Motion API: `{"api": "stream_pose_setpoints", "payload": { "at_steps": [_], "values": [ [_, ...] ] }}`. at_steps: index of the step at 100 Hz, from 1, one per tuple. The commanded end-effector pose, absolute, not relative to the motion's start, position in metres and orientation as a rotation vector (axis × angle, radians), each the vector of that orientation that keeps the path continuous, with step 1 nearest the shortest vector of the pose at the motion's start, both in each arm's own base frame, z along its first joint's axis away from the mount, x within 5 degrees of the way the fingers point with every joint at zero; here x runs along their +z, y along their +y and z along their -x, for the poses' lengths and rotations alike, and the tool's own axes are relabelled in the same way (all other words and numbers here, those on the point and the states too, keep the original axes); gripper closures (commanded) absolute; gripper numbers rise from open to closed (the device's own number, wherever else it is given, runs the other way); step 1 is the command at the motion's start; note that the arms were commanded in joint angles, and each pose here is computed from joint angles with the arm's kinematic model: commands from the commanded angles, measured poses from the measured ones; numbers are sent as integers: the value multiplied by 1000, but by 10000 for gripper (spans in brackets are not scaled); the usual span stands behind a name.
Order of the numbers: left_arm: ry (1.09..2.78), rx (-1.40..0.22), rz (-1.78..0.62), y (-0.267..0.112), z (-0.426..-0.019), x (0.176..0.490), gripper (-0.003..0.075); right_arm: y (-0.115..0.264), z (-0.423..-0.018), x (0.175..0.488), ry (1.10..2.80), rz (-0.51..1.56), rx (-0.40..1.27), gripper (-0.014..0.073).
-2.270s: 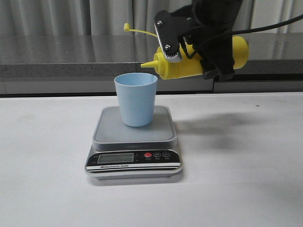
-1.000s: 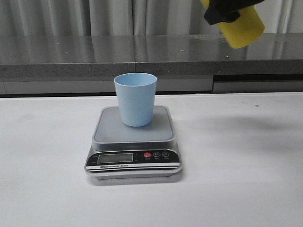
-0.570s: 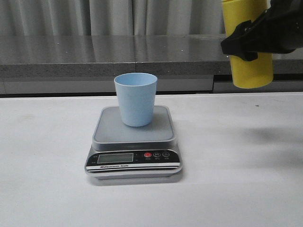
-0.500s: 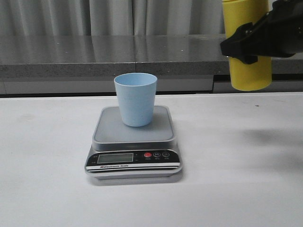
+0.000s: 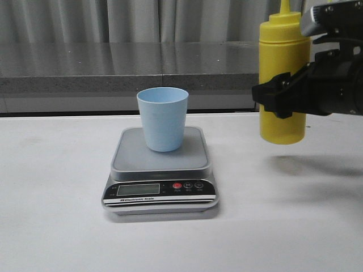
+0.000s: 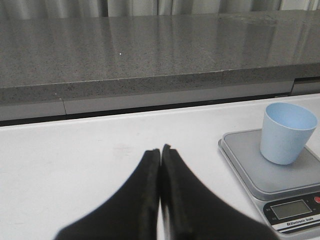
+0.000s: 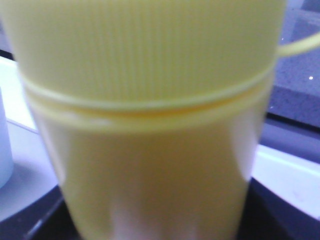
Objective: Pour seasoning into cup on scale with both arms
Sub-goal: 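Set the bottle on the table and open the right gripper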
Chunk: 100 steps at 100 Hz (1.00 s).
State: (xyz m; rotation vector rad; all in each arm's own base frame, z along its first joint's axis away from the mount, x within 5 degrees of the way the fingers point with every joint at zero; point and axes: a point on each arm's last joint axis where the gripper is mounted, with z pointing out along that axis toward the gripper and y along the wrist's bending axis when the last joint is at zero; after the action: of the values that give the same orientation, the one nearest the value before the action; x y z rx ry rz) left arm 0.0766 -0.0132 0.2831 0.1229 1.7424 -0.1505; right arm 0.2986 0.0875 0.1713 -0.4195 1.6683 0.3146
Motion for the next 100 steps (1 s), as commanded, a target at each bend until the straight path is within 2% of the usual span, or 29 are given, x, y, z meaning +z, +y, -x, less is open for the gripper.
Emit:
{"api": "stream_pose_setpoints", "payload": {
  "at_steps": [1,13,46,75,85,100],
  "values": [
    [1647,-164,-115,-14,-77,298,740,88,-304,186,1525,341,383,370],
    [1647,-164,-115,-14,-77,298,740,89,-307,173,1525,300,439,370],
    [1647,-164,-115,-14,-77,298,740,92,-309,146,1583,318,463,370],
    [1647,-164,-115,-14,-77,298,740,95,-308,144,1583,351,479,362],
    [1647,-164,-115,-14,-77,298,740,95,-308,144,1583,354,480,289],
    [1647,-164,-115,-14,-77,298,740,95,-308,144,1583,354,480,41]
  ]
}}
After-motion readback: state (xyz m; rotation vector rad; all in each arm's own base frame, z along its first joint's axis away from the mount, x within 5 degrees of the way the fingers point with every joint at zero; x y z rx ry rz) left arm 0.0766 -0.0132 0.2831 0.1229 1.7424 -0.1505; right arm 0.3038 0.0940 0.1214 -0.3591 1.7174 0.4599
